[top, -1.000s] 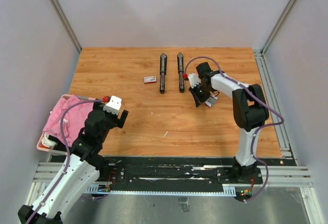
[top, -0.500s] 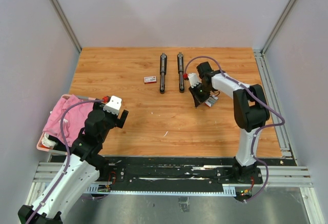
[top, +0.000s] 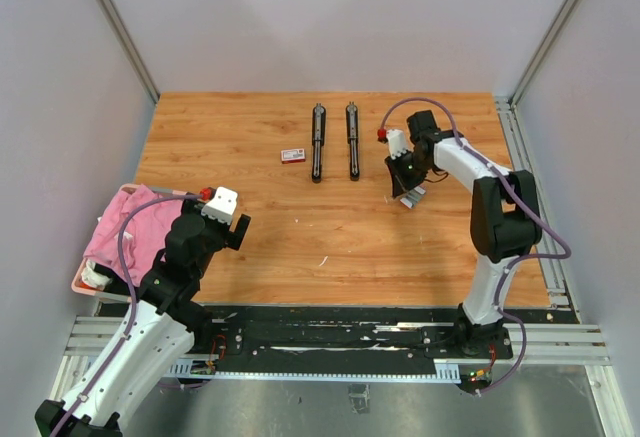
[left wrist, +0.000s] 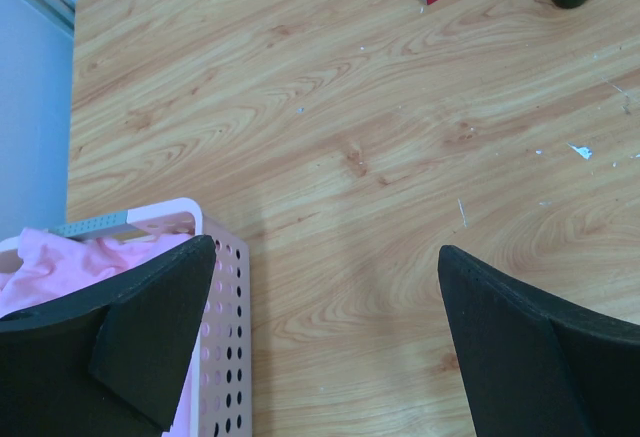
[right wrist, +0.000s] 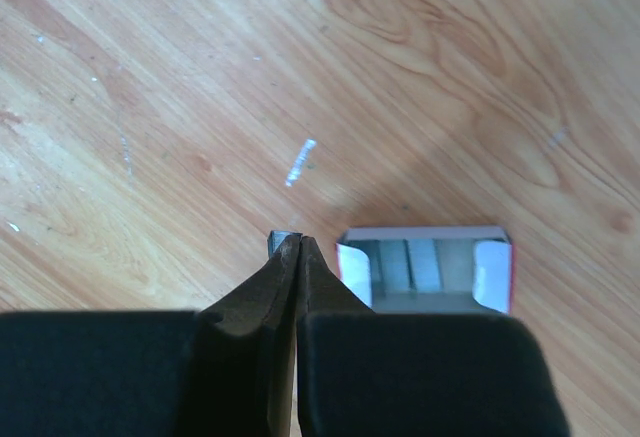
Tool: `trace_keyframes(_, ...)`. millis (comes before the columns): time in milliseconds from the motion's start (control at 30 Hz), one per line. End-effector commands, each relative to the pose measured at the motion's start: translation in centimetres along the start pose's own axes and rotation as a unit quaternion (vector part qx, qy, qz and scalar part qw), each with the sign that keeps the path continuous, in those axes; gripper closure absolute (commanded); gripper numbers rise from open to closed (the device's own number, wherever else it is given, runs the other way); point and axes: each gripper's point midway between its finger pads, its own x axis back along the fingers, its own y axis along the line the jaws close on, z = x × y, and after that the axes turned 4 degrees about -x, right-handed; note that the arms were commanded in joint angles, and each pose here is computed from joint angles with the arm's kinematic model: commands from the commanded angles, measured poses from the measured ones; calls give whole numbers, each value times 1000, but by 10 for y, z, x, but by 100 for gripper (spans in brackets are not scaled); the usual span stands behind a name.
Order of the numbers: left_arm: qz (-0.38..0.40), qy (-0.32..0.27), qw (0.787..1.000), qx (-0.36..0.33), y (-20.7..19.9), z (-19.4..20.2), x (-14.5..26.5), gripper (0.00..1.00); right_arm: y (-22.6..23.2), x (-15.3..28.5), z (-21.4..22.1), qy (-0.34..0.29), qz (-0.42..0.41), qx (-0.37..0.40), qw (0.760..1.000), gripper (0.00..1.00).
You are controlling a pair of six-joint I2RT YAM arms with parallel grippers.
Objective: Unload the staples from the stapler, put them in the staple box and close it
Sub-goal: Place the staple in the staple box.
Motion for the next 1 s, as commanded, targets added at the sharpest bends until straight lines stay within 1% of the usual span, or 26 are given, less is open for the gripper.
trace_keyframes(0, -6, -17, 1000, 4, 3, -7, -1, 2, -20, 27, -3, -22, 26, -3, 999, 99)
trace_keyframes(200, -6, -18, 1000, 5, 3, -8, -1, 2, -42, 37, 0, -21, 68, 1, 997, 100)
trace_keyframes(500, -5, -17, 1000, 5, 3, -8, -1, 2, -64, 43, -3, -11, 120, 30, 992, 99)
trace_keyframes(667, -4, -16, 1000, 5, 2, -7, -1, 2, -75, 47, -9, -4, 142, 59, 988, 100)
trace_keyframes(967, -4, -12, 1000, 3, 2, -6, -3, 2, -79, 33, -6, 11, 128, 79, 989, 99)
